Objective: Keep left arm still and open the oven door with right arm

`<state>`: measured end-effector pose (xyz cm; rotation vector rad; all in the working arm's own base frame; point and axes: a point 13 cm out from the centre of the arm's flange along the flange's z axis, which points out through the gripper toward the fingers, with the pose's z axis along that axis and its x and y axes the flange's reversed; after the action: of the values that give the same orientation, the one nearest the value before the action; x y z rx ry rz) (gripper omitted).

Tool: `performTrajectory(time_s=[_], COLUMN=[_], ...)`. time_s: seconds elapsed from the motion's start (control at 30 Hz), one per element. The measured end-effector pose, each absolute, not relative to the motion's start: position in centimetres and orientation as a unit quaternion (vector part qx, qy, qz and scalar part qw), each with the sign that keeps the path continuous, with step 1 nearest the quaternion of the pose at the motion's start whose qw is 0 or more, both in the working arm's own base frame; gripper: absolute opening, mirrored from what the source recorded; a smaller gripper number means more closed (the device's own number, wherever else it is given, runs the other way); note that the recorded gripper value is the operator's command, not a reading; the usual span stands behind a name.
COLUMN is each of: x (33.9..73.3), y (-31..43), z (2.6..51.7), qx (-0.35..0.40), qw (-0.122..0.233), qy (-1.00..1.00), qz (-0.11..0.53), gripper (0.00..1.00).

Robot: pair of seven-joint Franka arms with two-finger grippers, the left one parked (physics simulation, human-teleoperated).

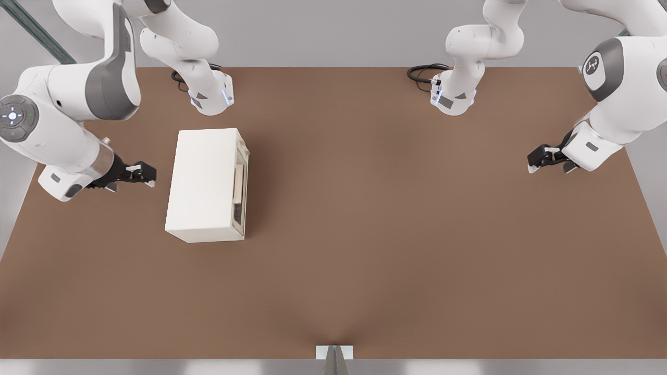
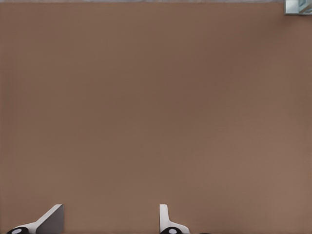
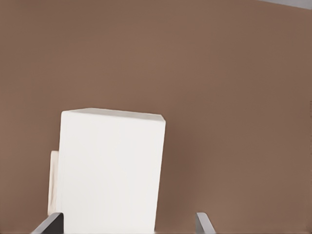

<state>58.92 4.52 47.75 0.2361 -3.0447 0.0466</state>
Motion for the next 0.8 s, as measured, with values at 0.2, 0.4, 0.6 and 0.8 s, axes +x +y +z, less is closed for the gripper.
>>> performTrajectory(time_s=[0.2,0.4,0.6,0.8], x=[58.8,54.2,51.0,47.1], y=[5.2,19.0,24.5,25.4], z=[46.4,35.4,31.4,26.9], qx=[0.105,0.213,0.192,0.143], qw=[0.065,0.189,0.188,0.179], qy=[-0.991,-0.936,-0.904,-0.885], qz=[0.045,0.205,0.332,0.406], gripper=[0.0,0.0,0.0,0.0])
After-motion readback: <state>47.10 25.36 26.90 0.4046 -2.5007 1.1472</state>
